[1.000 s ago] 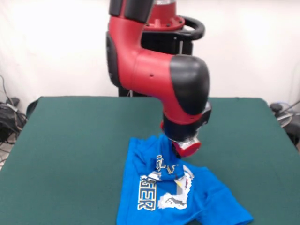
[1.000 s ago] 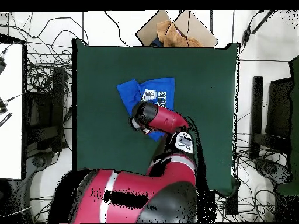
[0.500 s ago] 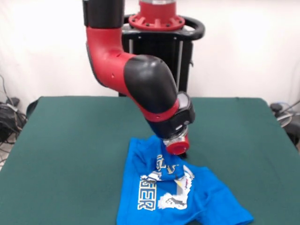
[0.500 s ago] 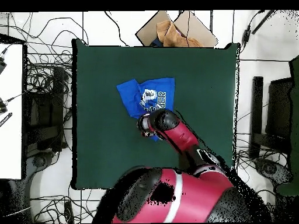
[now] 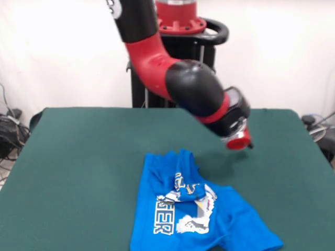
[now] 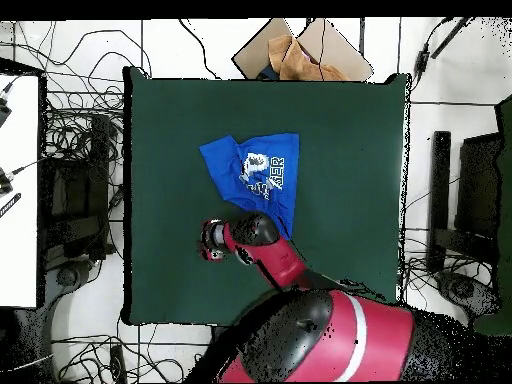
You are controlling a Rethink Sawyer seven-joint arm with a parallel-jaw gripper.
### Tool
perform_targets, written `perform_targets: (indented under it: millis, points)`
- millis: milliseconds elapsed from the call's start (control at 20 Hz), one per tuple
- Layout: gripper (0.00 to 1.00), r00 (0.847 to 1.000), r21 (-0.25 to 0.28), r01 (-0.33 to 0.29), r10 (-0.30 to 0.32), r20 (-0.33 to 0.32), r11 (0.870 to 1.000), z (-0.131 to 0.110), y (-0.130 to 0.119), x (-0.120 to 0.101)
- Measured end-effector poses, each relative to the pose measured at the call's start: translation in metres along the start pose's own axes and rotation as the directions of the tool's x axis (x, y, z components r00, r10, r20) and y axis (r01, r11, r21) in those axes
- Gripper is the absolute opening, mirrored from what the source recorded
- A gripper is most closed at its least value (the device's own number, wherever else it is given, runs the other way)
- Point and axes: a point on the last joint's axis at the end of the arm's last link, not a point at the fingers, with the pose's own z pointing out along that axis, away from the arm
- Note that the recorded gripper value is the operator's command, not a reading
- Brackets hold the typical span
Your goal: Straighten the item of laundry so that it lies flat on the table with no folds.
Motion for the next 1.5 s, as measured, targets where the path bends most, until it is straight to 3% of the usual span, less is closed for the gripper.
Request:
perform_targets:
  millis: [150, 300, 450, 550, 650, 700, 750, 800, 900, 1000, 1100, 1150, 1250, 1500]
  points:
    - [0.0, 0.999, 0.042, 0.018, -0.016, -0.045, 0.999, 0.019, -0.022, 0.028]
    - [0.0, 0.999, 0.078, 0.04, -0.037, -0.029, 0.996, 0.031, -0.038, 0.041]
    - [0.0, 0.993, 0.12, 0.09, -0.098, 0.063, 0.989, 0.041, -0.05, 0.045]
    - [0.0, 0.975, 0.153, 0.135, -0.159, 0.156, 0.979, 0.045, -0.054, 0.043]
    - [0.0, 0.943, 0.189, 0.179, -0.223, 0.247, 0.965, 0.046, -0.056, 0.041]
    - [0.0, 0.903, 0.22, 0.215, -0.28, 0.325, 0.951, 0.043, -0.054, 0.039]
    - [0.0, 0.877, 0.238, 0.234, -0.311, 0.367, 0.943, 0.041, -0.053, 0.038]
    - [0.0, 0.802, 0.27, 0.271, -0.372, 0.468, 0.924, 0.031, -0.044, 0.036]
    - [0.0, 0.737, 0.283, 0.296, -0.407, 0.54, 0.912, 0.017, -0.033, 0.037]
    - [0.0, 0.683, 0.277, 0.315, -0.42, 0.598, 0.908, -0.002, -0.017, 0.038]
    - [0.0, 0.659, 0.259, 0.326, -0.415, 0.628, 0.909, -0.017, -0.005, 0.038]
    - [0.0, 0.642, 0.23, 0.336, -0.4, 0.654, 0.913, -0.037, 0.009, 0.038]
    - [0.0, 0.632, 0.185, 0.347, -0.375, 0.678, 0.919, -0.065, 0.025, 0.038]
    - [0.0, 0.637, 0.078, 0.363, -0.308, 0.707, 0.929, -0.132, 0.054, 0.035]
